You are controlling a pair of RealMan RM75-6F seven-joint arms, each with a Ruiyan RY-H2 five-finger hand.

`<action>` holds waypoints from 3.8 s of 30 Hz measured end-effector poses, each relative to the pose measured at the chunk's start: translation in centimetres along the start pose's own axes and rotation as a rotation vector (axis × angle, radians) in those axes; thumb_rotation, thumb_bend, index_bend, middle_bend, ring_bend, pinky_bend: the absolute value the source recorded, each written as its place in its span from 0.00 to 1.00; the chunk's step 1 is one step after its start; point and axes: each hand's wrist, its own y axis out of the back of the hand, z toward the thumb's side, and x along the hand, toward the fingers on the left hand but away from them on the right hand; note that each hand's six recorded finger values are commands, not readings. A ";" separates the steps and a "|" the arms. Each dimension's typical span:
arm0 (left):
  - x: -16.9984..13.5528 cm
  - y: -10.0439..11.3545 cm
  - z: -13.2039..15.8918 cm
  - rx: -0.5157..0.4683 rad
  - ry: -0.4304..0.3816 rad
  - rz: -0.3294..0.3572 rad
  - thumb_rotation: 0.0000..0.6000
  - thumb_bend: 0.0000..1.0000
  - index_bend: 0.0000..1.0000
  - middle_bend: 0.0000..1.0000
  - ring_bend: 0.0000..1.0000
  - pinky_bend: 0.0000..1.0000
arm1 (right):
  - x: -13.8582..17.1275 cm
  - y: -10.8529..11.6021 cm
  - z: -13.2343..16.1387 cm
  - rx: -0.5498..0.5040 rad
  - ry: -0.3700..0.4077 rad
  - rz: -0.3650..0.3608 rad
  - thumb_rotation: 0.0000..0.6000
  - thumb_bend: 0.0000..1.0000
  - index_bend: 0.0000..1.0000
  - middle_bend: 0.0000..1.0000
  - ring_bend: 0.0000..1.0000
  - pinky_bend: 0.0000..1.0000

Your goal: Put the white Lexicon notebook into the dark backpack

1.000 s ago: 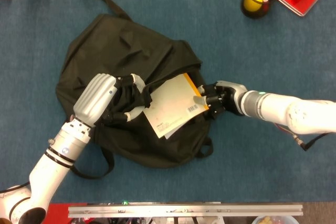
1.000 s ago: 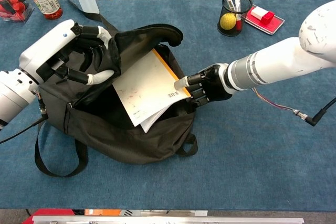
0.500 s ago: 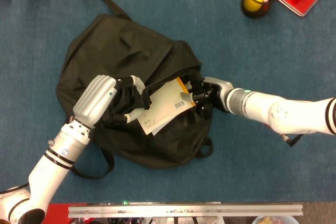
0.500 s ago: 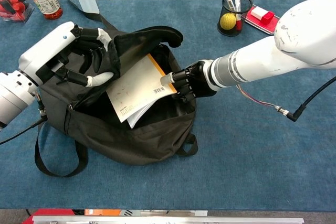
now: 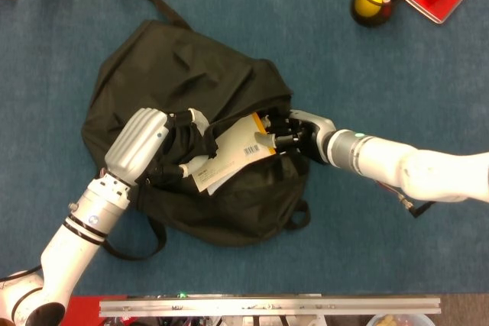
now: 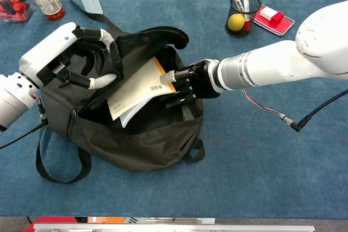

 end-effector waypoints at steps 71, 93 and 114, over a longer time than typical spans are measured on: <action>0.0 -0.4 -0.2 0.001 0.016 -0.043 1.00 0.27 0.50 0.60 0.60 0.73 | 6.6 3.2 -0.9 1.151 0.103 -0.169 1.00 0.10 0.00 0.09 0.00 0.00; -1.7 -4.5 1.3 0.162 0.021 -0.386 1.00 0.27 0.09 0.23 0.28 0.30 | 19.2 11.2 -0.6 1.058 0.149 -0.408 1.00 0.10 0.00 0.12 0.00 0.00; -3.8 5.5 -3.6 0.327 0.150 -0.088 1.00 0.27 0.14 0.24 0.29 0.30 | 25.0 17.0 -3.4 1.177 0.137 -0.713 1.00 0.24 0.16 0.25 0.09 0.09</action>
